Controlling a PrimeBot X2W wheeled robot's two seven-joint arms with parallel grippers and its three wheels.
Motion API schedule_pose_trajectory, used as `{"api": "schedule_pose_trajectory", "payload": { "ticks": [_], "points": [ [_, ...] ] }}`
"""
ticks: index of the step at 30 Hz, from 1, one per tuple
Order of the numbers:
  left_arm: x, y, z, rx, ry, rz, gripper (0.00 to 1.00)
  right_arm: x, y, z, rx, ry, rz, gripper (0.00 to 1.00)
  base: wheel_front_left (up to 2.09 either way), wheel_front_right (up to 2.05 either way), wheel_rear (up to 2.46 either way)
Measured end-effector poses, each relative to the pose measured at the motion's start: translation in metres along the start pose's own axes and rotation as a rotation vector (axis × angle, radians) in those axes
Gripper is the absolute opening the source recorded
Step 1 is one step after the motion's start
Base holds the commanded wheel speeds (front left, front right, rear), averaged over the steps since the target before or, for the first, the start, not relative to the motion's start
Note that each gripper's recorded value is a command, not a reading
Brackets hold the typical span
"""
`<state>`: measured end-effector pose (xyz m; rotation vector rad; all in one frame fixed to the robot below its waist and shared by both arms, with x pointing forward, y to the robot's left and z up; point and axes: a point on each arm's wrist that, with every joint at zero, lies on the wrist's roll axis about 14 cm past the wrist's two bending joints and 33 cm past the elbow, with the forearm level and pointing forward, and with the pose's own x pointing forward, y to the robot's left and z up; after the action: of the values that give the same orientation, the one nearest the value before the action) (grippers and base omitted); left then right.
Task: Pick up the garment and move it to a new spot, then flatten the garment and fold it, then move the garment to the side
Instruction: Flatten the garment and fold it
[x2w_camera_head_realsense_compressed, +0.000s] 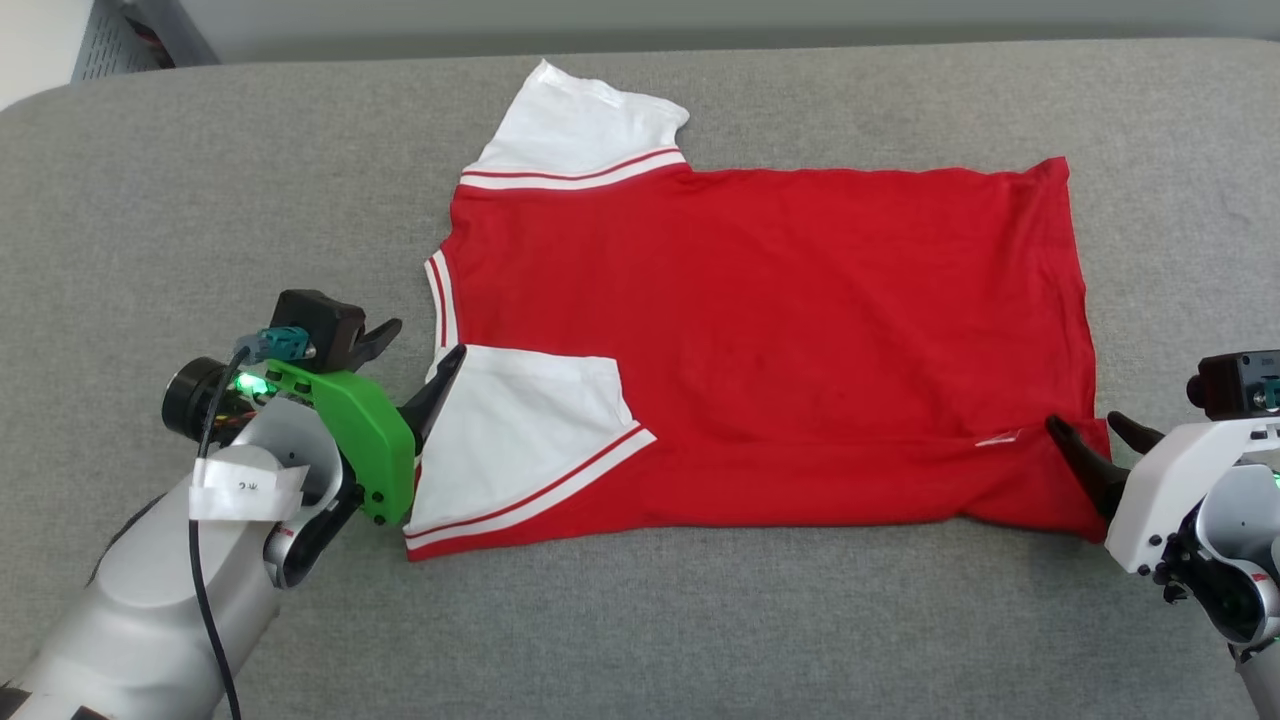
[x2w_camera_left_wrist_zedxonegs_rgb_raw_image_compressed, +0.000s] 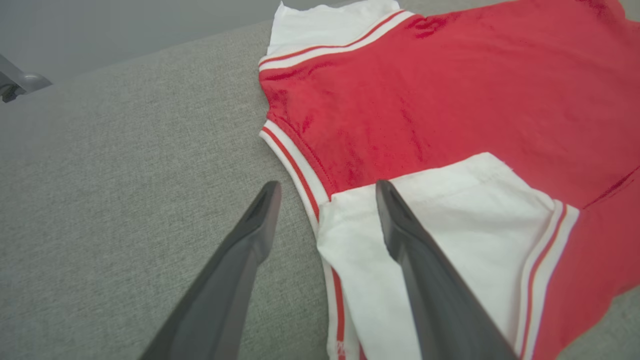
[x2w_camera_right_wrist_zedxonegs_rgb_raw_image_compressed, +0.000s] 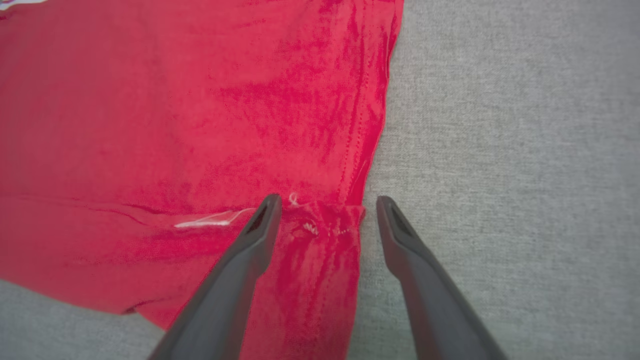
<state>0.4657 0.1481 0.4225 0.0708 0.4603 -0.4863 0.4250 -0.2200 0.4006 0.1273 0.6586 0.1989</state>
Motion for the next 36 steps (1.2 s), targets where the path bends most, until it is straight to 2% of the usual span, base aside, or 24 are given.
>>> {"api": "schedule_pose_trajectory", "payload": {
  "ticks": [7, 15, 21, 29, 36],
  "points": [
    [-0.019, 0.001, 0.033, -0.133, -0.198, 0.093, 1.00, -0.023, 0.007, 0.022, -0.059, -0.116, -0.001, 1.00, 0.00, 0.00, 0.00],
    [-0.052, -0.019, 0.034, -0.251, -0.272, 0.154, 1.00, -0.058, 0.025, 0.027, -0.100, -0.178, 0.000, 1.00, 0.00, 0.00, 0.00],
    [-0.068, -0.034, 0.016, -0.271, -0.196, 0.172, 1.00, -0.075, 0.034, 0.016, -0.097, -0.150, -0.025, 1.00, 0.00, 0.00, 0.00],
    [-0.077, -0.049, -0.029, -0.254, 0.071, 0.168, 1.00, -0.084, 0.041, -0.009, -0.077, -0.028, -0.052, 1.00, 0.00, 0.00, 0.00],
    [-0.072, -0.040, -0.051, -0.248, 0.189, 0.220, 1.00, -0.083, 0.039, -0.005, -0.073, -0.022, -0.068, 1.00, 0.00, 0.00, 0.00]
  ]
}}
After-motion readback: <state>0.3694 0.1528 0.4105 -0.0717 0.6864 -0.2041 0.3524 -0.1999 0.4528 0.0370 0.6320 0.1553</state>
